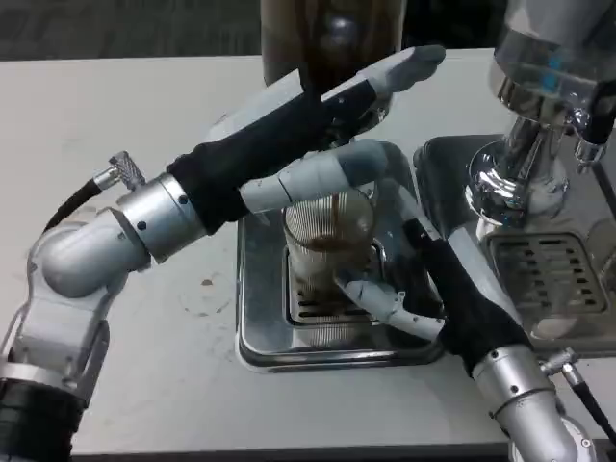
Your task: Grasp the cup under the faucet to collect the drink, then remove the cup.
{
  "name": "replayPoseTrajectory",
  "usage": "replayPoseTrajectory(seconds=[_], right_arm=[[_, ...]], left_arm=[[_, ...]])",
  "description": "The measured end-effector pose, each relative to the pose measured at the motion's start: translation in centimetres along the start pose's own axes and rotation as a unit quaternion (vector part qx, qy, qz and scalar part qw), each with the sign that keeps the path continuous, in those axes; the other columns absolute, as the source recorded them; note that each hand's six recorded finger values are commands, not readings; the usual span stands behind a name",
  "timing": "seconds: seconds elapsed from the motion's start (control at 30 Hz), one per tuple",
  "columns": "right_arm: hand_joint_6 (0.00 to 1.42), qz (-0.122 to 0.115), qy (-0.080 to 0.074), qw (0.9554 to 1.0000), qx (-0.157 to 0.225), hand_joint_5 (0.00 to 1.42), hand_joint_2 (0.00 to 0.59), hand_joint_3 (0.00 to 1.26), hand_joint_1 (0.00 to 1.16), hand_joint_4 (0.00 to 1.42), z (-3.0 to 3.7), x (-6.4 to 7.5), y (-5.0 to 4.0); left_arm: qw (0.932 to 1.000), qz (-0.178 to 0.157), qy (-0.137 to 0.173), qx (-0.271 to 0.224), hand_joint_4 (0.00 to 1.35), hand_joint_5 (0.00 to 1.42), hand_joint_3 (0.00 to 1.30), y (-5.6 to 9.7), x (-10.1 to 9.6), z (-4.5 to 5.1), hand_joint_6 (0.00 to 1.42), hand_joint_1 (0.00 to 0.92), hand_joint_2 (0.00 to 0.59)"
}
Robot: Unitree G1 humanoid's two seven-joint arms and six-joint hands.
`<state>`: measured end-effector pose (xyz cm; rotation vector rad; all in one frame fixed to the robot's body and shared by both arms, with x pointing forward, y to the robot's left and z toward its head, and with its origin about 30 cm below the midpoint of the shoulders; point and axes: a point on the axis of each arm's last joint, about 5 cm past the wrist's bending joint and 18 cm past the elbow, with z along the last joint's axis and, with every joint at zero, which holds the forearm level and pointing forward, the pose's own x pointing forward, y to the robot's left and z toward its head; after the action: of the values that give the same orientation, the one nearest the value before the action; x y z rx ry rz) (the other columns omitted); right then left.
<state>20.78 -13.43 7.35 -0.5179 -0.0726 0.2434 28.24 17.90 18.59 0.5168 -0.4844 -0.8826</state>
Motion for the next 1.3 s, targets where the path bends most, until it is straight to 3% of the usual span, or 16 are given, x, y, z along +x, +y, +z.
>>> replayPoseTrajectory(seconds=[0.27,0.43,0.7,0.93,1.03,1.17,1.3], right_arm=[[0.0,0.013,0.003,0.9999,0.002,0.0,0.244,0.0,0.54,0.0,-0.24,0.1,0.2],[0.0,0.014,-0.006,0.9999,0.009,0.0,0.244,0.0,0.54,0.0,0.04,0.5,0.47],[0.0,0.017,-0.003,0.9997,0.016,0.0,0.244,0.0,0.54,0.0,-0.03,0.6,0.88],[0.0,0.019,-0.01,0.9997,0.015,0.0,0.244,0.0,0.54,0.0,0.25,1.1,0.88],[0.0,0.019,-0.008,0.9997,0.016,0.0,0.244,0.0,0.54,0.0,0.2,1.1,0.91],[0.0,0.018,-0.01,0.9997,0.015,0.0,0.244,0.0,0.54,0.0,0.18,1.1,0.83],[0.0,0.016,-0.01,0.9997,0.016,0.0,0.244,0.0,0.54,0.0,0.15,1.1,0.75]], left_arm=[[1.0,0.004,0.001,0.0,0.0,0.0,0.0,-0.1,0.0,-0.01,0.0,0.0,0.047],[1.0,0.004,0.002,-0.001,0.0,0.0,0.0,0.0,0.0,-0.02,0.0,0.0,0.047],[0.9999,0.011,0.003,-0.002,0.0,0.0,0.0,0.0,0.0,-0.02,0.0,0.0,0.046],[0.9999,0.016,0.003,-0.001,0.0,0.0,0.0,0.0,0.0,-0.02,0.0,0.0,0.05],[0.9996,0.026,0.001,0.001,0.0,0.0,0.0,-0.2,0.0,-0.03,0.0,0.0,0.054],[0.9968,0.079,-0.011,0.01,0.0,0.02,0.02,-0.5,-1.0,-0.05,0.0,0.0,0.073],[0.9909,0.122,-0.053,0.021,0.0,0.03,0.03,-0.3,-1.3,0.53,0.0,0.0,0.082]])
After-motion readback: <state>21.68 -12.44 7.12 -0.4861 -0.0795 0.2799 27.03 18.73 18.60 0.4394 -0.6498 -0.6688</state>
